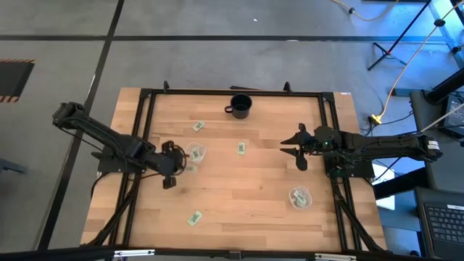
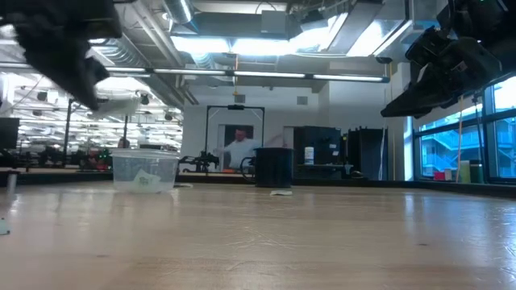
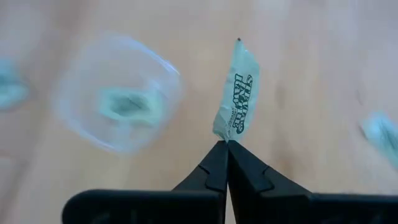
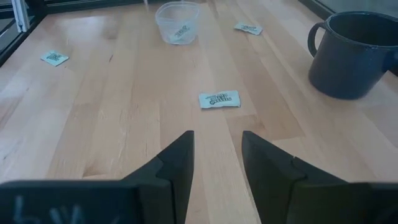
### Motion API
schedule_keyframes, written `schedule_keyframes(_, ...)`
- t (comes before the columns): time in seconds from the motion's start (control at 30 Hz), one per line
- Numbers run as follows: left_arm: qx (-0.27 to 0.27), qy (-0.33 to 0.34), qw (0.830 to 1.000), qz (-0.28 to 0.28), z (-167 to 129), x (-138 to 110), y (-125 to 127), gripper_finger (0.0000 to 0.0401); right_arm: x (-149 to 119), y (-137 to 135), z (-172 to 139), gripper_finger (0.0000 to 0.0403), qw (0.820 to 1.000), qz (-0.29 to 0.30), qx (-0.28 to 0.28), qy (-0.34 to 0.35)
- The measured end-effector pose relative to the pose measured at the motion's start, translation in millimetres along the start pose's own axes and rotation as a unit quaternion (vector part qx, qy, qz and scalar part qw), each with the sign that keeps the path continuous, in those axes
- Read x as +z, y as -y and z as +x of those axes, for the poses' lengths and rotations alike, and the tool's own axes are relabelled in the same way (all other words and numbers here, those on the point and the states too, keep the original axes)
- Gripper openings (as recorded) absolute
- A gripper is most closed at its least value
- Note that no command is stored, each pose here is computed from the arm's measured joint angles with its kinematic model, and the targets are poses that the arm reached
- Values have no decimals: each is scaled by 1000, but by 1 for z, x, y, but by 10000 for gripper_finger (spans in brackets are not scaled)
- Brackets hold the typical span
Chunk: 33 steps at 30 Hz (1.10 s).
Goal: Pick and place items into bin
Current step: Put the white stevia packet into the top transparent bin
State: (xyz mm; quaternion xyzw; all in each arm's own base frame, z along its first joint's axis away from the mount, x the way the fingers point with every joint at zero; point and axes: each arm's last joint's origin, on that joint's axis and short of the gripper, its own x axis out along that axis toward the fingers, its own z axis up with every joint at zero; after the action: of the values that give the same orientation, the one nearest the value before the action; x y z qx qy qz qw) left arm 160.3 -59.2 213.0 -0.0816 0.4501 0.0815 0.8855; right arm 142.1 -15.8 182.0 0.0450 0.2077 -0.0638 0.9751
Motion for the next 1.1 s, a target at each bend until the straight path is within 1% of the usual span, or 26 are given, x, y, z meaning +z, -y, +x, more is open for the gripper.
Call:
schedule_keyframes(0.1,35,47,997,-42,-7,4,-7,2,0,0,0,138,1000,0,0,0)
schedule_keyframes(0.2,47,57,994,-82,-6,8,-14,2,0,0,0,138,1000,0,0,0)
schedule_keyframes(0.37,67,30,992,-107,5,14,-26,2,0,0,0,138,1000,-2,0,0)
schedule_keyframes(0.53,83,-13,984,-155,21,19,-42,2,0,0,0,138,1000,-1,0,2)
schedule_keyframes(0.67,88,-52,980,-169,35,21,-51,2,0,0,0,138,1000,-1,0,2)
schedule_keyframes(0.83,93,-84,974,-189,45,21,-60,2,0,0,0,138,1000,-2,0,2)
schedule_keyframes(1.1,81,-88,975,-189,46,22,-63,4,0,0,0,138,1000,-2,0,2)
